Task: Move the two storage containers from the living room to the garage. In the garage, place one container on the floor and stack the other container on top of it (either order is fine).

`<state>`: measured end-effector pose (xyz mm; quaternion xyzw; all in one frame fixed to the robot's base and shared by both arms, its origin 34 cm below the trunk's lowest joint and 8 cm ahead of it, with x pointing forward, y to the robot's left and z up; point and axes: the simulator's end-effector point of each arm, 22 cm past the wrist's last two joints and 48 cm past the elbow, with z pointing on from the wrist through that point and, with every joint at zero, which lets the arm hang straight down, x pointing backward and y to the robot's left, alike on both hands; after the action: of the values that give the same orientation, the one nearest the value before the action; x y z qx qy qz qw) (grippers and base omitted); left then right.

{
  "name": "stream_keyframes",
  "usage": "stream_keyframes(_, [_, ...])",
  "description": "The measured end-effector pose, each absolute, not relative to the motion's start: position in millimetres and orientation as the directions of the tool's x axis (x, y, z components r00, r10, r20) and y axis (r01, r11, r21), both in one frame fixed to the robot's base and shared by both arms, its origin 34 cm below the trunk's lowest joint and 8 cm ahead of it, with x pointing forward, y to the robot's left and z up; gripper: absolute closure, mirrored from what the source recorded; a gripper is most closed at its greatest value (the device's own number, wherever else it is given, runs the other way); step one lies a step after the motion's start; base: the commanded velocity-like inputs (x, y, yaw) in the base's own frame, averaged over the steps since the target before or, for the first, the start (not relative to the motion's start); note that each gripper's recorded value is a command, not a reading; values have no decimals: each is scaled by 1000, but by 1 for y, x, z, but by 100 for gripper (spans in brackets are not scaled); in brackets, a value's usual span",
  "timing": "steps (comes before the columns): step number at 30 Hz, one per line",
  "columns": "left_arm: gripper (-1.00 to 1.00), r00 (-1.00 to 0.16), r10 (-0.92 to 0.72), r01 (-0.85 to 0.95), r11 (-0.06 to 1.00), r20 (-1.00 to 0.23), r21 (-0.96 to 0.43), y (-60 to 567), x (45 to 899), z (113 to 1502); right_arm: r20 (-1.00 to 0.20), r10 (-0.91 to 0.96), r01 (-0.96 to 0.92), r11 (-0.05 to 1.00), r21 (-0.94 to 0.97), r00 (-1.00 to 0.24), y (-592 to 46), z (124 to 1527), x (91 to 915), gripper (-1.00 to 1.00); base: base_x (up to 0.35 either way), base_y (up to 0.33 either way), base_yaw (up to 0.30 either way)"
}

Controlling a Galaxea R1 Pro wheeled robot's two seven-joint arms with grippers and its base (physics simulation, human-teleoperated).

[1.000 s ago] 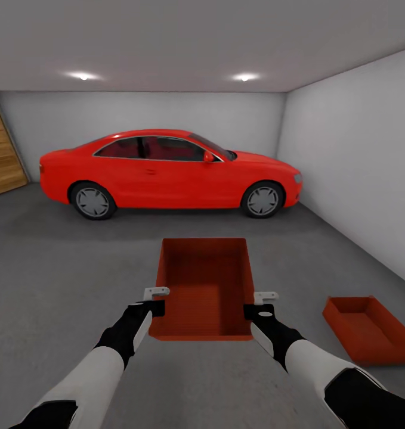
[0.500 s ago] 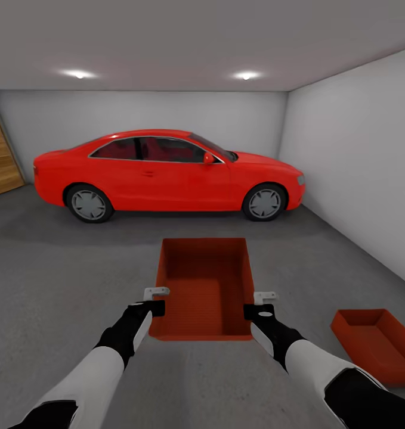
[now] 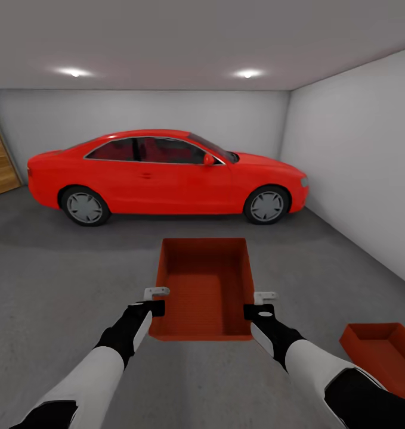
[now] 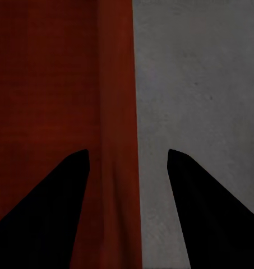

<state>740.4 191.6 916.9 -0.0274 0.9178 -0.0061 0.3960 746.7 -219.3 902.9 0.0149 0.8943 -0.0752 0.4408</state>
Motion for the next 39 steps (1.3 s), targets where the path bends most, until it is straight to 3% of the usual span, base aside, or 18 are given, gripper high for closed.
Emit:
stream_keyframes(14, [100, -685, -54, -45, 998, -727, -32, 191, 740, 917, -791, -39, 93, 988, -121, -611, -220, 903, 747, 100, 322, 0, -16])
stream_keyframes(39, [100, -685, -55, -45, 998, -727, -33, 191, 740, 917, -791, -39, 94, 988, -121, -611, -219, 903, 747, 100, 322, 0, -249])
